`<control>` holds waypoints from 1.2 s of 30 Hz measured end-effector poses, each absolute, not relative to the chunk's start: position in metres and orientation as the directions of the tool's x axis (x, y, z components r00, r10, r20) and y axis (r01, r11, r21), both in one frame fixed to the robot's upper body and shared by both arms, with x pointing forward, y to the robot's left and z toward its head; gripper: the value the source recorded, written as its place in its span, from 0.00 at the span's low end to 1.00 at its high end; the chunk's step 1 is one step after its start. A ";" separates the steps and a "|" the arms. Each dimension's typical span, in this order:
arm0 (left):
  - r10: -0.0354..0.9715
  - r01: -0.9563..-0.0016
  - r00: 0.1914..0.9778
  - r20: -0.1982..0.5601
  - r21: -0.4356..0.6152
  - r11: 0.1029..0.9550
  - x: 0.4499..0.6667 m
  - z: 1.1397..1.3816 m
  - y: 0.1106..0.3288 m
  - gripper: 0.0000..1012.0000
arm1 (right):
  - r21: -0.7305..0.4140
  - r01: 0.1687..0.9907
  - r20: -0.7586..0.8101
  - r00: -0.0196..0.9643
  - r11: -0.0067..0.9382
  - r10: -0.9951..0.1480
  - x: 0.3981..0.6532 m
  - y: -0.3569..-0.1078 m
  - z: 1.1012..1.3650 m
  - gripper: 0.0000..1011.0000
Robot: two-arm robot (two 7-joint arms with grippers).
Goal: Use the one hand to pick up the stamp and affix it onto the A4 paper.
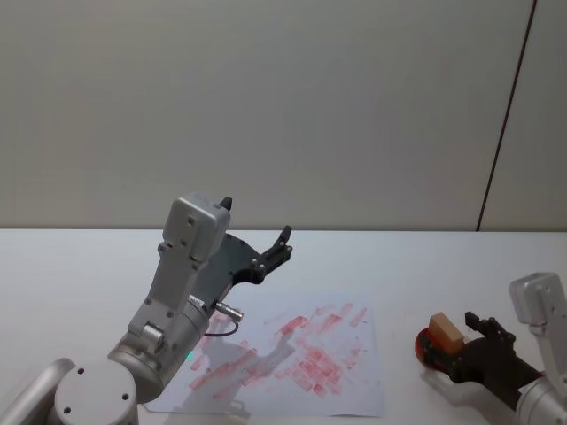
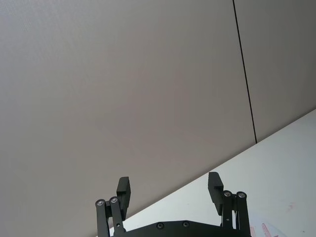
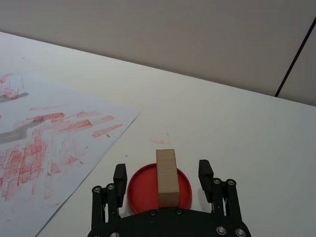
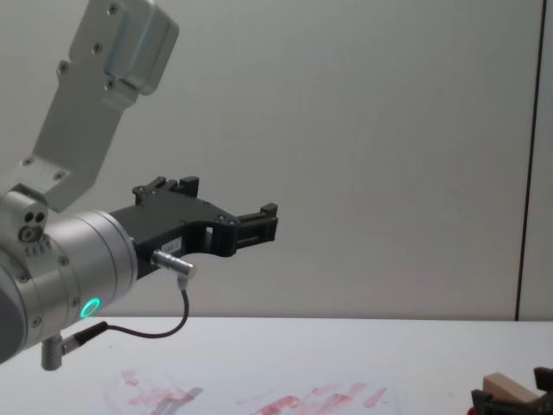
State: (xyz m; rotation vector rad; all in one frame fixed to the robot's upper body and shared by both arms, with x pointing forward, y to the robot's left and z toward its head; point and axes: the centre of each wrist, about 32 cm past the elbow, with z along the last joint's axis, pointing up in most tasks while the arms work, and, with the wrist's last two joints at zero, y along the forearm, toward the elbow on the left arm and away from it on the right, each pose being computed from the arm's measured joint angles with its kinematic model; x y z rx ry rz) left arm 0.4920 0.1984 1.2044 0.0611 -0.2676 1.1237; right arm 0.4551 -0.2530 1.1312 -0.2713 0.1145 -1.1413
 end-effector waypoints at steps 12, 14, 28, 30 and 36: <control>0.882 -0.897 0.404 0.242 -0.086 0.434 0.492 1.204 0.198 0.99 | -0.281 0.878 0.036 0.412 0.387 -0.910 0.463 -0.253 1.126 0.57; 0.882 -0.897 0.404 0.242 -0.086 0.434 0.492 1.204 0.198 0.99 | -0.280 0.878 0.035 0.412 0.387 -0.910 0.464 -0.254 1.126 0.51; 0.882 -0.897 0.404 0.242 -0.086 0.434 0.492 1.204 0.198 0.99 | -0.245 0.885 0.039 0.417 0.396 -0.908 0.467 -0.254 1.126 0.21; 0.882 -0.897 0.404 0.242 -0.086 0.434 0.492 1.204 0.198 0.99 | -0.236 0.886 0.043 0.420 0.400 -0.906 0.467 -0.253 1.126 0.21; 0.882 -0.897 0.404 0.242 -0.086 0.434 0.492 1.204 0.198 0.99 | -0.190 0.882 0.056 0.448 0.431 -0.892 0.468 -0.247 1.134 0.21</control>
